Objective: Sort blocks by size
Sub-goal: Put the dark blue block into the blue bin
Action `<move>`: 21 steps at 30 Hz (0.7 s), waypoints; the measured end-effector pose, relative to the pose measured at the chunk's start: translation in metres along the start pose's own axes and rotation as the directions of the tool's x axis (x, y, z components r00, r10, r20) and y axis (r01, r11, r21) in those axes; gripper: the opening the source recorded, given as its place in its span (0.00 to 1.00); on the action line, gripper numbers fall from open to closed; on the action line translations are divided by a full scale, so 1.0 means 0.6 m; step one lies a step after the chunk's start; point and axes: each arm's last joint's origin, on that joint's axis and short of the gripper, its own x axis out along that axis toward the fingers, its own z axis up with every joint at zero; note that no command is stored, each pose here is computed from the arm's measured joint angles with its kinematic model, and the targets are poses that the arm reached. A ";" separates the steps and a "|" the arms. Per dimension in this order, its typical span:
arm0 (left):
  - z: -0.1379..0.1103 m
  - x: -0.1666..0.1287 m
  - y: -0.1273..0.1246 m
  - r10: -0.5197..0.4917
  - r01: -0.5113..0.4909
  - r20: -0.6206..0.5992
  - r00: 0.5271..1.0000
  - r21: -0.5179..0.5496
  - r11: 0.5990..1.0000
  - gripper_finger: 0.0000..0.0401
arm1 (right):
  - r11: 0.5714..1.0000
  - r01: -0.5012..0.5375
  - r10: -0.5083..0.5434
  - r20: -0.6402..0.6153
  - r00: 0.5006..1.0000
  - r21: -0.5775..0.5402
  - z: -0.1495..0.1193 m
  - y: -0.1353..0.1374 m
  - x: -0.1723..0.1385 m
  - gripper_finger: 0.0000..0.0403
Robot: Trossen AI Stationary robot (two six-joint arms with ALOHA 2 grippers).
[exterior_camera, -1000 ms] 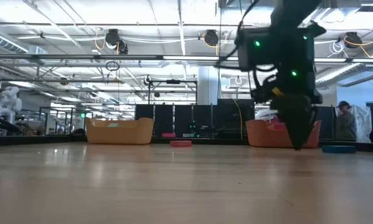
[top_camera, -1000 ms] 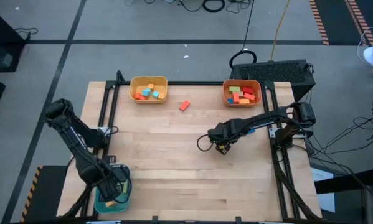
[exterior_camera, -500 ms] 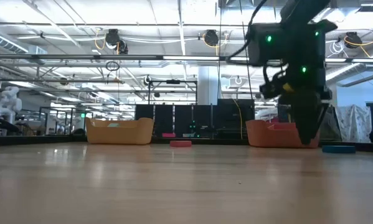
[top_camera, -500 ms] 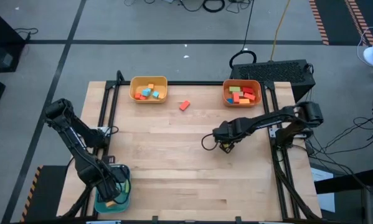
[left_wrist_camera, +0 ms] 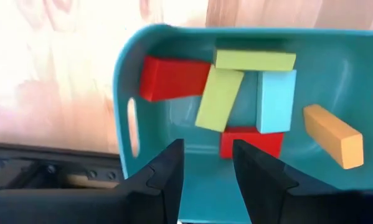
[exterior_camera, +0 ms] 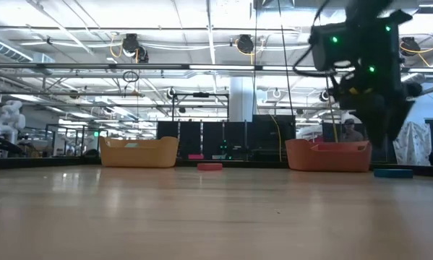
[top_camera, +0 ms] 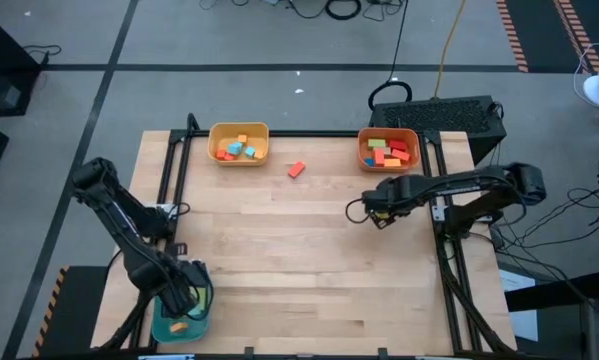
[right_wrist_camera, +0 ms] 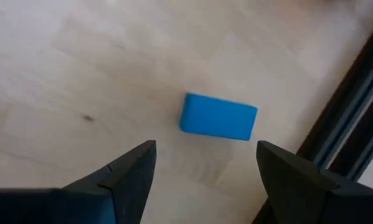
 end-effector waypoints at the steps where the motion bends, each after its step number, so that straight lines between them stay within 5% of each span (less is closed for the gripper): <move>1: -0.001 -0.002 0.001 0.004 -0.004 0.014 1.000 0.002 1.000 0.35 | 1.000 -0.008 0.008 -0.004 1.000 0.012 -0.002 -0.005 0.006 0.66; 12: 0.000 -0.052 0.028 -0.007 0.014 0.253 0.967 -0.026 1.000 0.35 | 0.995 -0.068 0.073 -0.064 0.995 0.078 -0.015 -0.040 0.077 0.66; 21: 0.010 -0.119 0.042 0.007 0.016 0.501 0.865 -0.042 0.999 0.35 | 0.980 -0.176 0.176 0.008 0.984 0.094 0.005 -0.039 0.096 0.66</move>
